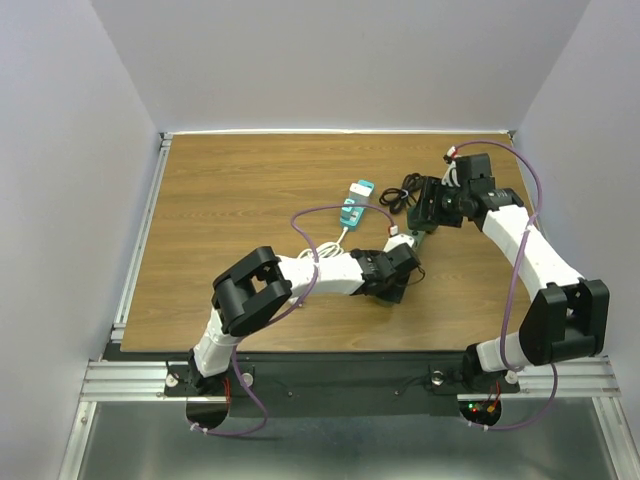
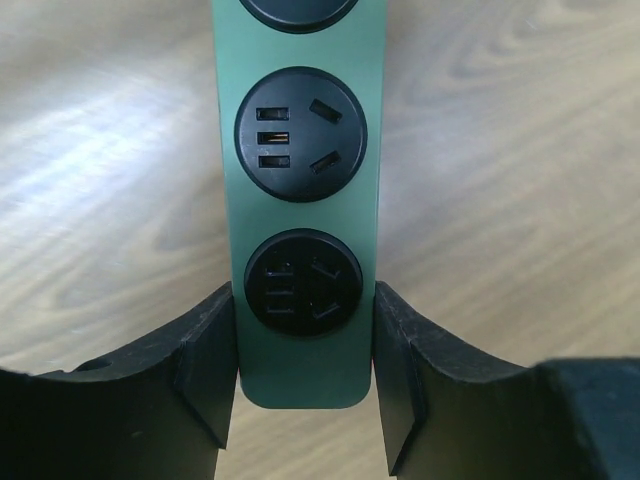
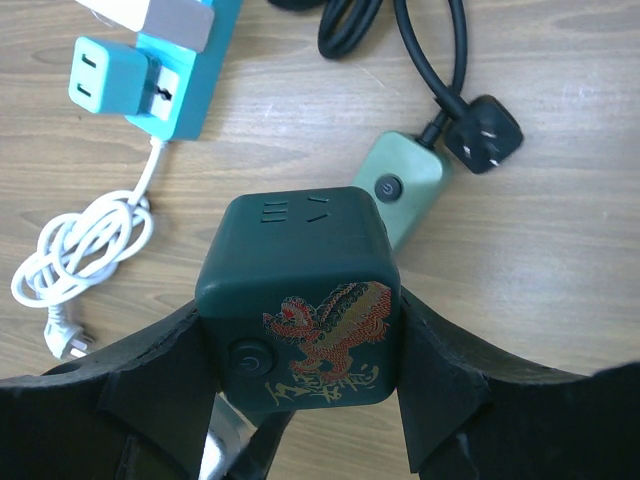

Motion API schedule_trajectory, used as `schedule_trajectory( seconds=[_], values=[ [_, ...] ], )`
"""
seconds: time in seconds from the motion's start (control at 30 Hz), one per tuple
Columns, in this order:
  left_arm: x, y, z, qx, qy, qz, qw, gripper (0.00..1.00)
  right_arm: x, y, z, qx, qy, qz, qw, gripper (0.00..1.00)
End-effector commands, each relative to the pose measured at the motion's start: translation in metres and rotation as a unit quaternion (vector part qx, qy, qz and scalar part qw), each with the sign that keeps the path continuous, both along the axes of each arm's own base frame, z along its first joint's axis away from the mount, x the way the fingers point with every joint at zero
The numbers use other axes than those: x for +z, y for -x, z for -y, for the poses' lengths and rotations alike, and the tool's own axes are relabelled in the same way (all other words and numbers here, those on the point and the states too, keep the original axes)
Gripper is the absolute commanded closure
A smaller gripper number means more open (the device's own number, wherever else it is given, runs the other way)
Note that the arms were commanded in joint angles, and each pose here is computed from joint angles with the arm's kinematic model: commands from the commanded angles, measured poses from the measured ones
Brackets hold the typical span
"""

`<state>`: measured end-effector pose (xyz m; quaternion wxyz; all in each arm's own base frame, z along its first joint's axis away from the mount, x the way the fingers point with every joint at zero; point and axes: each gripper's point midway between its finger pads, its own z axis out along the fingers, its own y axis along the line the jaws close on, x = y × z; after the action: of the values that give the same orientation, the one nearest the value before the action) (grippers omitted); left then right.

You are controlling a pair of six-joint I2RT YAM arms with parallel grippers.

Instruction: Insert the plug

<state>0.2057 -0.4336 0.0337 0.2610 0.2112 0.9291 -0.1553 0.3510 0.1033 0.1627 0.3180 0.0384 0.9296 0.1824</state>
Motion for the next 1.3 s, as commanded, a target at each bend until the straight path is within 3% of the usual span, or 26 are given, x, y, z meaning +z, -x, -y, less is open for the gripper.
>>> schedule_trajectory(
  seconds=[0.0, 0.07, 0.13, 0.33, 0.43, 0.5, 0.6, 0.7, 1.27],
  values=[
    [0.048, 0.026, 0.032, -0.063, 0.071, -0.016, 0.995, 0.26, 0.001, 0.011, 0.006, -0.011, 0.005, -0.010, 1.000, 1.00],
    [0.061, 0.022, 0.032, -0.066, 0.086, -0.001, 0.994, 0.06, -0.003, 0.015, 0.004, -0.009, 0.002, -0.027, 1.000, 1.00],
    [0.079, 0.018, 0.032, -0.067, 0.109, 0.010, 0.992, 0.01, -0.007, 0.017, 0.004, -0.008, 0.001, -0.041, 0.999, 1.00],
    [0.124, -0.017, 0.011, -0.039, 0.173, 0.073, 0.981, 0.01, -0.016, 0.030, 0.006, -0.011, 0.011, -0.096, 0.995, 1.00],
    [0.132, -0.050, -0.020, 0.000, 0.210, 0.090, 0.974, 0.01, -0.027, 0.037, 0.006, -0.016, 0.008, -0.125, 0.992, 1.00],
    [0.123, -0.075, -0.051, 0.037, 0.208, 0.101, 0.972, 0.01, -0.031, 0.039, 0.005, -0.019, 0.006, -0.135, 0.991, 1.00],
    [0.141, -0.107, -0.078, 0.080, 0.188, 0.172, 0.964, 0.01, -0.036, 0.035, 0.007, -0.036, 0.007, -0.144, 0.989, 1.00],
    [0.146, -0.125, -0.084, 0.086, 0.178, 0.188, 0.962, 0.01, -0.041, 0.031, 0.010, -0.055, 0.013, -0.152, 0.987, 1.00],
    [0.146, -0.130, -0.088, 0.076, 0.190, 0.177, 0.963, 0.01, -0.020, -0.009, 0.025, -0.165, 0.017, -0.105, 0.980, 1.00]
  ],
)
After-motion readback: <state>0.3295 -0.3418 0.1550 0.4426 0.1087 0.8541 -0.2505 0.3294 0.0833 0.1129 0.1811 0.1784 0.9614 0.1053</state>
